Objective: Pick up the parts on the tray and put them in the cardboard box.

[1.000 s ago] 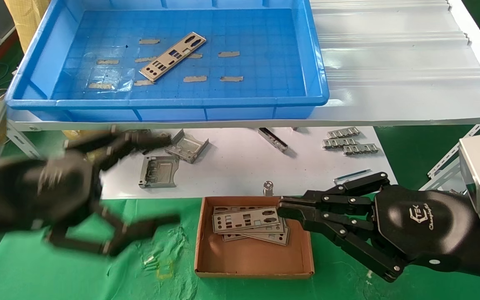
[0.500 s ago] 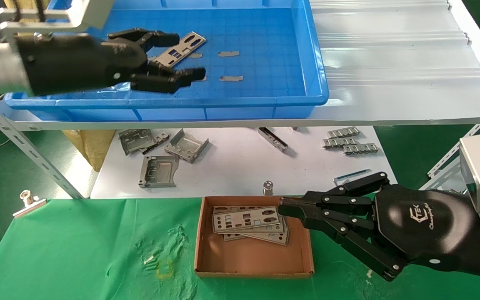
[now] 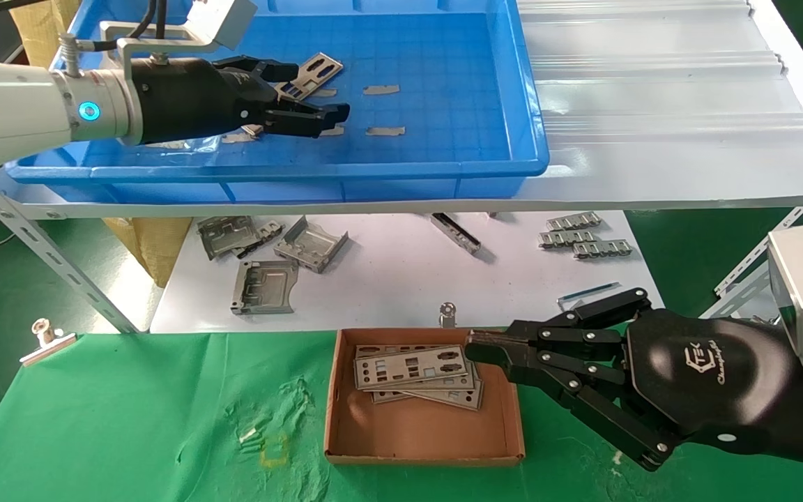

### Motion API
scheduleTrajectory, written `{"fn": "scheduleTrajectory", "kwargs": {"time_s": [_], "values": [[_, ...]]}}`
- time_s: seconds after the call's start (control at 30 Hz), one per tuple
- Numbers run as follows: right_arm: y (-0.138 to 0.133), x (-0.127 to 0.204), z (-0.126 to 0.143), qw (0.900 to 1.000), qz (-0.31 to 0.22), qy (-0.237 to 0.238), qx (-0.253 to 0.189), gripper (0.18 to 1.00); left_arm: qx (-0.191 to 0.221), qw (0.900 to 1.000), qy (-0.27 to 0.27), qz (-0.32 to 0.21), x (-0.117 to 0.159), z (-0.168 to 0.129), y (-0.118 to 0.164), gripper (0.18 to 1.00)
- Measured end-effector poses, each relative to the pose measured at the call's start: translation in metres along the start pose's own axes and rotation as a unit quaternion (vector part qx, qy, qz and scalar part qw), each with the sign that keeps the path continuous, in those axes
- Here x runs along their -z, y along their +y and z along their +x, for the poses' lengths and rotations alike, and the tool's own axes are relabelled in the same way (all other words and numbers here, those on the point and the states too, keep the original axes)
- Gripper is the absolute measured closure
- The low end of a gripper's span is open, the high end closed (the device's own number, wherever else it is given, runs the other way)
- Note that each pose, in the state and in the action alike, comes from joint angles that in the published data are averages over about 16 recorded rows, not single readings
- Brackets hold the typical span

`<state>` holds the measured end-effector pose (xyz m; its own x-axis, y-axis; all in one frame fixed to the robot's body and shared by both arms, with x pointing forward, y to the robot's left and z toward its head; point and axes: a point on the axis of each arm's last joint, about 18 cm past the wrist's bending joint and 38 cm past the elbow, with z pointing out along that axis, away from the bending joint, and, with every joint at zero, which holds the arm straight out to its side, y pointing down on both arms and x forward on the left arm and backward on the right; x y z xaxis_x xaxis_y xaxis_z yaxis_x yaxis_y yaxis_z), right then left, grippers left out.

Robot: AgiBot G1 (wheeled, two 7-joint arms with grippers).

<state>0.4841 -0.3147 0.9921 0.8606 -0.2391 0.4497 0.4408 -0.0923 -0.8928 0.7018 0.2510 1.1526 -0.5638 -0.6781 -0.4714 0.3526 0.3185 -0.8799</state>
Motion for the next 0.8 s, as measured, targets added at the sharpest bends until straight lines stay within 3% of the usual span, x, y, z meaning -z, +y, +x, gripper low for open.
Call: {"fn": "scheduleTrajectory", "kwargs": {"time_s": [0.5, 0.8], "values": [[0.000, 0.000, 0.000, 1.000, 0.000, 0.000, 0.000, 0.896, -0.012, 0.9994, -0.032, -0.009, -0.014, -0.005, 0.002, 0.184], [0.000, 0.000, 0.000, 1.000, 0.000, 0.000, 0.000, 0.728, -0.021, 0.9989, -0.042, 0.000, -0.015, -0.008, -0.004, 0.184]]}}
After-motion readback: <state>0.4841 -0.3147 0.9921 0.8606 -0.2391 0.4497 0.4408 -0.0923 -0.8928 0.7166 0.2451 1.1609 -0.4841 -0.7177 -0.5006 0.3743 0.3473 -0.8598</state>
